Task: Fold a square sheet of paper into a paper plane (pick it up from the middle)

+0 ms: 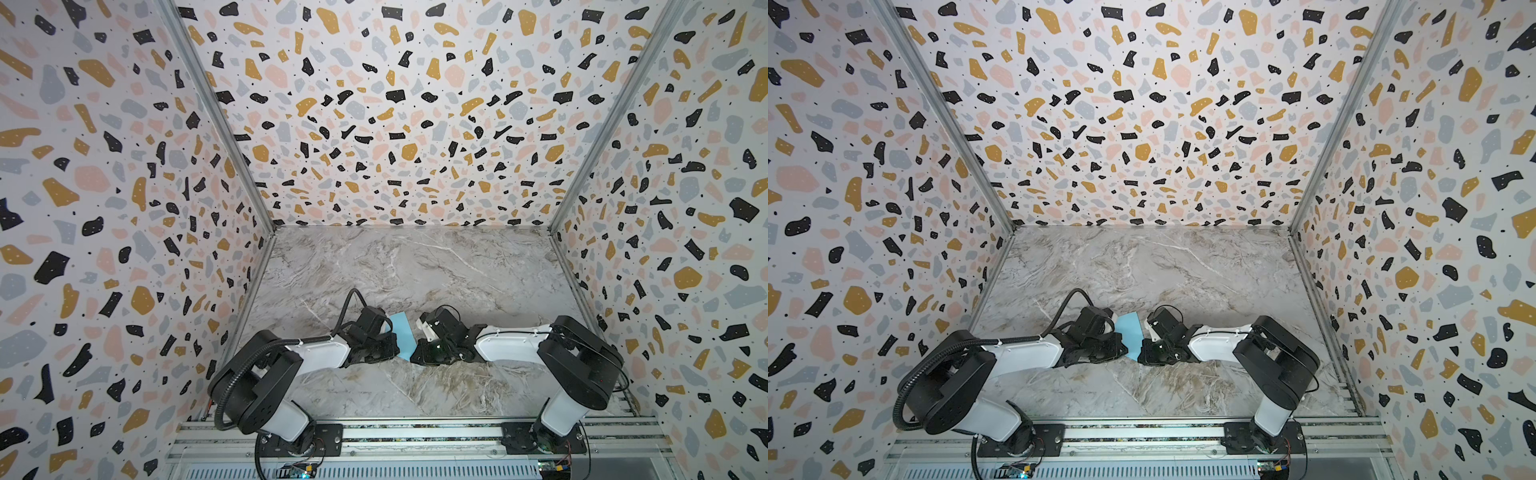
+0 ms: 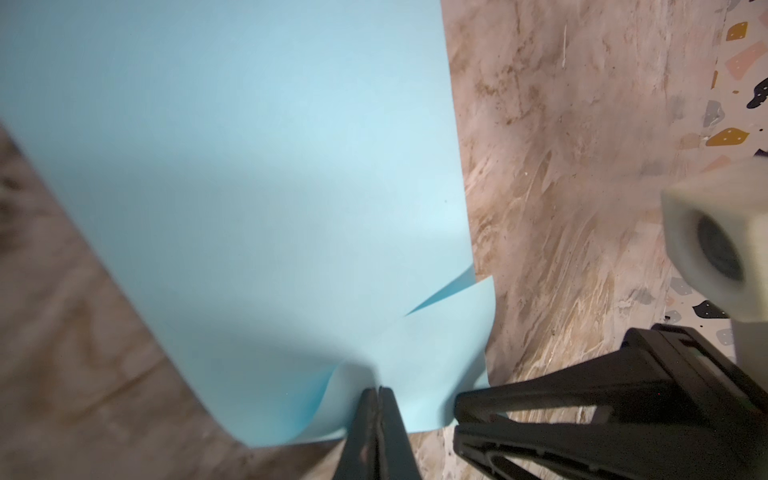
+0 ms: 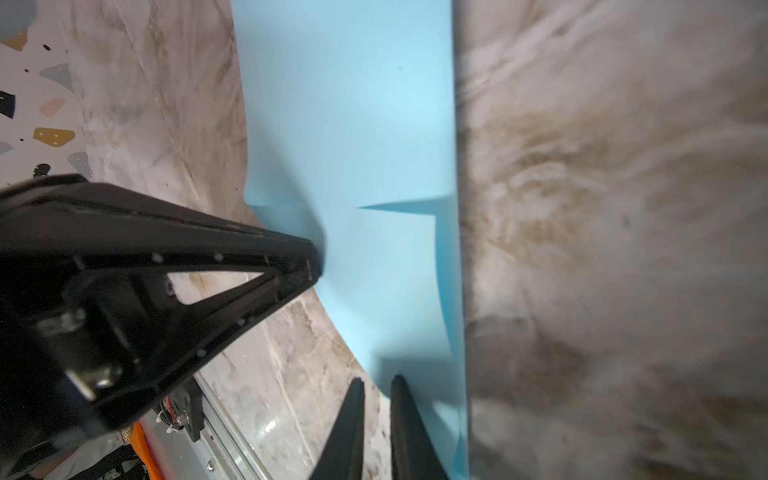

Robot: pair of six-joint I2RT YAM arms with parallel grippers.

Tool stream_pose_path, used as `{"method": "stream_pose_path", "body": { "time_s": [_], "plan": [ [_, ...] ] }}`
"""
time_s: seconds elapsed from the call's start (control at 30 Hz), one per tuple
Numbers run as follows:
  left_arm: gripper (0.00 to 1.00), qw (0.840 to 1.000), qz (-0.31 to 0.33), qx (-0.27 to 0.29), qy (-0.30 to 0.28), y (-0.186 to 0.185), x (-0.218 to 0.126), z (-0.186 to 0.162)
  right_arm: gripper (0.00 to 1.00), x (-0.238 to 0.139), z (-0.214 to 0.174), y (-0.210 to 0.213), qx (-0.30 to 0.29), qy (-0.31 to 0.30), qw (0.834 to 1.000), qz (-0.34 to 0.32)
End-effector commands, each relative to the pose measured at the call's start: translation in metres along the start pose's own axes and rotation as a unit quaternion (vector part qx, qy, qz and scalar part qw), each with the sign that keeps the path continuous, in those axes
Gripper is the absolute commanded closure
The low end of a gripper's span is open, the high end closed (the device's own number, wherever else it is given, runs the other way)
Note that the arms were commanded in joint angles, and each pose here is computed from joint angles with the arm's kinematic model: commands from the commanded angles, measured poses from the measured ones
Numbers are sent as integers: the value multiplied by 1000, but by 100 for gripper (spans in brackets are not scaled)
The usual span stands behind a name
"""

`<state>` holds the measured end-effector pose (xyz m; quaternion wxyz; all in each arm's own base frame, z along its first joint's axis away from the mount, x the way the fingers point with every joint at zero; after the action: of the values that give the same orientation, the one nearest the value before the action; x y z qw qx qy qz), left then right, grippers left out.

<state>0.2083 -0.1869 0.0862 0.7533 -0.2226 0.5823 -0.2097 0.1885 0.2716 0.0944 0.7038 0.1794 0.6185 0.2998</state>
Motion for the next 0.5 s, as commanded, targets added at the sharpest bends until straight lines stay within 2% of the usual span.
{"method": "stream_pose_path", "body": {
  "time_s": [0.0, 0.33, 0.47],
  "plan": [
    [100, 993, 106, -19, 36, 34, 2, -19, 84, -7, -10, -15, 15, 13, 999, -33],
    [100, 993, 110, -18, 38, 35, 3, -20, 84, -13, -21, -28, 20, 23, 999, -41],
    [100, 993, 108, -17, 37, 34, 4, -19, 84, -22, -11, -14, -7, 3, 1000, -16]
  ]
}}
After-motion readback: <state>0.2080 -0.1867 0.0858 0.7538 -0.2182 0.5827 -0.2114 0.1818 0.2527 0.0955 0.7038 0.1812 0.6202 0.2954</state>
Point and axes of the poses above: each gripper's point midway between its finger pads, its own x axis out along the fingers, its own y axis along the line the jaws close on, z = x × y, the point moved 9 cm from there along -x, back along the fingers, and after that the axes turned 1 degree about x, right-handed, at the moved point
